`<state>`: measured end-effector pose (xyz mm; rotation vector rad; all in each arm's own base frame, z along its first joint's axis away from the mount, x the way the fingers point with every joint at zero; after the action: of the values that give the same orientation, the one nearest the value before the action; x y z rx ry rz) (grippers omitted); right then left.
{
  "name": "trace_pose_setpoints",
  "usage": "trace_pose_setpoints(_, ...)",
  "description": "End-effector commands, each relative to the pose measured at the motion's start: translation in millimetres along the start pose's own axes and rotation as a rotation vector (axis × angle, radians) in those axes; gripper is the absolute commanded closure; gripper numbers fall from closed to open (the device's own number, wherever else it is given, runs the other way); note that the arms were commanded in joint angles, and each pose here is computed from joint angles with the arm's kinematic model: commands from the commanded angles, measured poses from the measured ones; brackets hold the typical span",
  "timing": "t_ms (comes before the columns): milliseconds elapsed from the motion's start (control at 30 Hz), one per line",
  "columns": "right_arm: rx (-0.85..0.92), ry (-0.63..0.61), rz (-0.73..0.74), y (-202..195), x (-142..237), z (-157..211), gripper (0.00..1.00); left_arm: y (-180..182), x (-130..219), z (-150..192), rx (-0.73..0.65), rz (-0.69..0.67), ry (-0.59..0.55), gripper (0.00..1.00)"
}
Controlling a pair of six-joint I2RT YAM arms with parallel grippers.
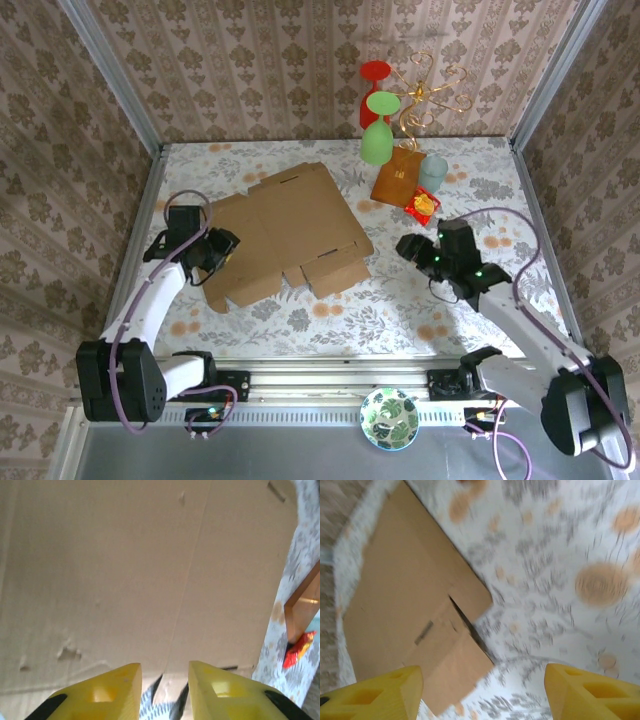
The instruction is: Fold the paper box
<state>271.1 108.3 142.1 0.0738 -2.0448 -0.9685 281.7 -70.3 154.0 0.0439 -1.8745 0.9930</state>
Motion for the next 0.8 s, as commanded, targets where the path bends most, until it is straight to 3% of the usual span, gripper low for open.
trace_pose_setpoints(0,0.002,0.121,-0.145,26.6,-20.2,16.2,0.34,3.8,-4.0,26.2,0.037,-0.005,0.143,0.7)
trace_pose_setpoints(267,0.051,0.284,-0.161,32.0,-69.1,34.6,0.35,9.9,-39.7,26.2,0.025,-0.025,0.187,0.69)
trace_pose_setpoints(767,0.124,0.46,-0.118,22.5,-124.3,54.0,0.4,19.1,-65.2,27.7,-0.075,-0.094,0.254,0.68)
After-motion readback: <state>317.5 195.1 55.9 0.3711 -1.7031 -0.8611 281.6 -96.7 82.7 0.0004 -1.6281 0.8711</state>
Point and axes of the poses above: each hand's point on the last joint's axis, 136 mm out from that joint toward the fingers, its own x axis back along the fingers, its own y axis along the line the jaws close on, z = x × y, the point moved 3 cm from there along x, back along the fingers, and after that the axes turned 3 degrees about -x, right-handed, at the moved point
